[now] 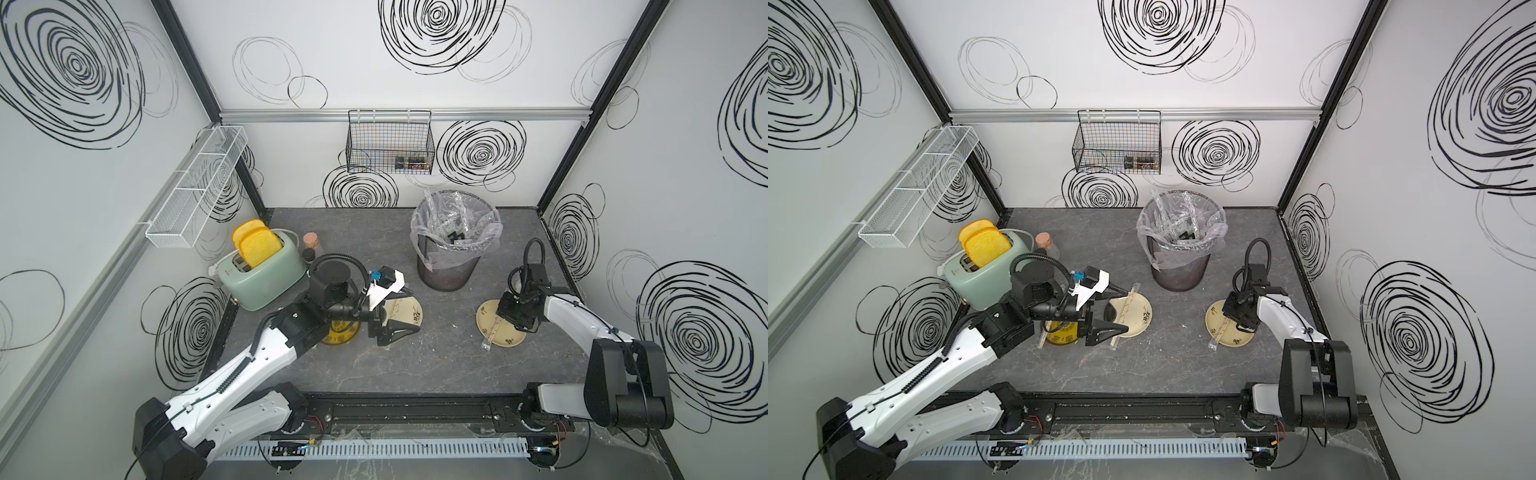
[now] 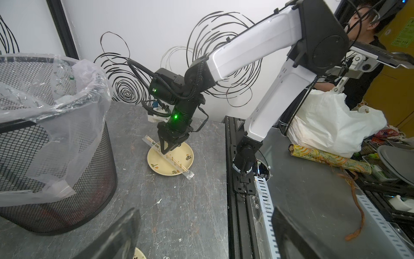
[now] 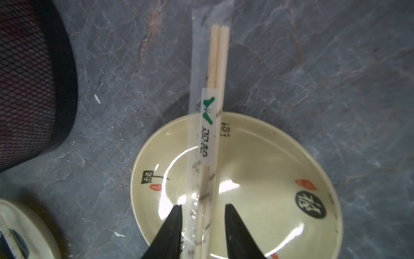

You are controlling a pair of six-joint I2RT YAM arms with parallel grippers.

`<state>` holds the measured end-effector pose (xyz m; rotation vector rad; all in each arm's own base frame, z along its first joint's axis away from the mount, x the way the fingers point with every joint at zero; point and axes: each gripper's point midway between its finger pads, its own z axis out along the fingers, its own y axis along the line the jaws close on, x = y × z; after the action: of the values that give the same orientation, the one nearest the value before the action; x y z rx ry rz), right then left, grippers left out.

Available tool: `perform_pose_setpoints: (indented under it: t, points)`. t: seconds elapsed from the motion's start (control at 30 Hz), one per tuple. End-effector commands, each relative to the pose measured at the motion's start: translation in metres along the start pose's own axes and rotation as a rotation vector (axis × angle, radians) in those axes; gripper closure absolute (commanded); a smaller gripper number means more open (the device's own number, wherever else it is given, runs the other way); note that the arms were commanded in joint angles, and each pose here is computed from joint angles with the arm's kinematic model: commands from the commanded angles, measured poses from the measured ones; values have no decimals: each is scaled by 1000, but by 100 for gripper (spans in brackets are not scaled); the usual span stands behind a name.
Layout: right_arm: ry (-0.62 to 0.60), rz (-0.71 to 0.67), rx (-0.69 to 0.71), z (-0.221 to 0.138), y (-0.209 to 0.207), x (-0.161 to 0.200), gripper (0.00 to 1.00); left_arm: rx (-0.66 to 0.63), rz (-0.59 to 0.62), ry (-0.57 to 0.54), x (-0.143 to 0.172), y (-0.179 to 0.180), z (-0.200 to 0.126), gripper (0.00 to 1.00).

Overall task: Remove the packaging of disposable chopsticks
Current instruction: Pick up the disposable chopsticks from the plate.

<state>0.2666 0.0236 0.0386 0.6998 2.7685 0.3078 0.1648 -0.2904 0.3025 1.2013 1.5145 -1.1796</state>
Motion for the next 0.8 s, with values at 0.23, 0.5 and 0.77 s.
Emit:
perform_pose_setpoints:
  t: [0.23,0.5,0.77]
  points:
    - [15,12,2,13,-4,7,76,34,28,-1,2,-5,2,5]
    - [14,14,-7,18,-4,8,85,33,22,6,4,-3,3,4]
    - [-39,7,-45,7,5,-3,100,11,19,13,6,1,4,5]
